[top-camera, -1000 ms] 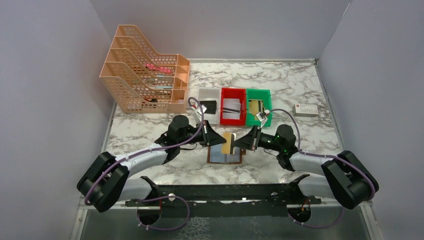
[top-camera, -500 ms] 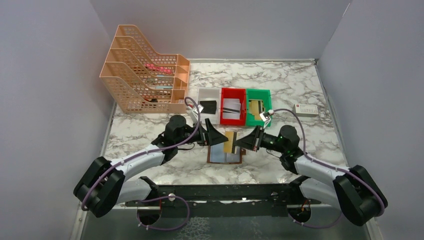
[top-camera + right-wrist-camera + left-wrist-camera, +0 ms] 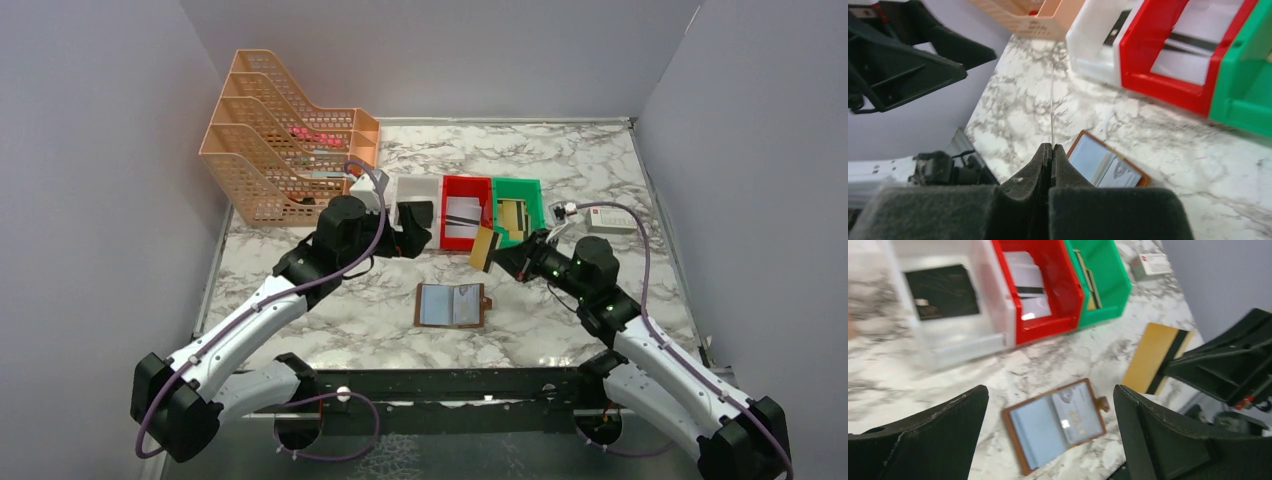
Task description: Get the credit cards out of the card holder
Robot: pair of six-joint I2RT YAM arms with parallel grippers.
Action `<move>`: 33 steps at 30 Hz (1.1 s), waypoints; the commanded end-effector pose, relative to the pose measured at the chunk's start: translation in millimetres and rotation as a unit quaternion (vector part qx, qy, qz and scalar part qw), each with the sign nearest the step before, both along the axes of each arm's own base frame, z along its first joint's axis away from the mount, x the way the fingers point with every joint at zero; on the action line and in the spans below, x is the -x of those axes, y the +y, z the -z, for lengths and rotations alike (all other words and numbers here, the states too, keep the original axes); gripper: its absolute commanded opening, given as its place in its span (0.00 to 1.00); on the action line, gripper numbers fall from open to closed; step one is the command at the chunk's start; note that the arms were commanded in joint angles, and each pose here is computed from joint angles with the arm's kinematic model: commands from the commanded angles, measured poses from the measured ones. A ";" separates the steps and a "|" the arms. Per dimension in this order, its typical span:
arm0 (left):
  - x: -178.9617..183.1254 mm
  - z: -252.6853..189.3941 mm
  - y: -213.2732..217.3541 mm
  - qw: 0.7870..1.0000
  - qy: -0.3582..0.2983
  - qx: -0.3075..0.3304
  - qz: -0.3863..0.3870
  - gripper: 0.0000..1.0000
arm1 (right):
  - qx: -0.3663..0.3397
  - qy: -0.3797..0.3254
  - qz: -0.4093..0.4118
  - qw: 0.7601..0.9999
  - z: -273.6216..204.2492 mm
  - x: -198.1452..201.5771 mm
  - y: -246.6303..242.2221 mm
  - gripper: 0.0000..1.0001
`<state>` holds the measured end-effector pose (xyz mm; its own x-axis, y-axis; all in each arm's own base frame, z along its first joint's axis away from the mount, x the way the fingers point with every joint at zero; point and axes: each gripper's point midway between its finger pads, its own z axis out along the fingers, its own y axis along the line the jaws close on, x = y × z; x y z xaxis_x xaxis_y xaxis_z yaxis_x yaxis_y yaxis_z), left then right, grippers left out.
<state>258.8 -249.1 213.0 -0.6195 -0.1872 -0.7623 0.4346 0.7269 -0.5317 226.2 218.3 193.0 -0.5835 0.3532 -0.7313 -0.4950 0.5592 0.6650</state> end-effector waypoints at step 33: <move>-6.9 16.1 157.2 0.922 -0.086 -0.308 -0.219 0.99 | 0.483 -0.182 0.111 0.849 -12.7 -145.4 -78.0 0.01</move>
<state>266.0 -105.6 185.4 -0.4867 0.1233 -0.8648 0.1195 0.9901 0.0739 365.3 149.3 210.5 -0.2993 -0.2513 -0.9205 -0.3245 0.9340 -0.1495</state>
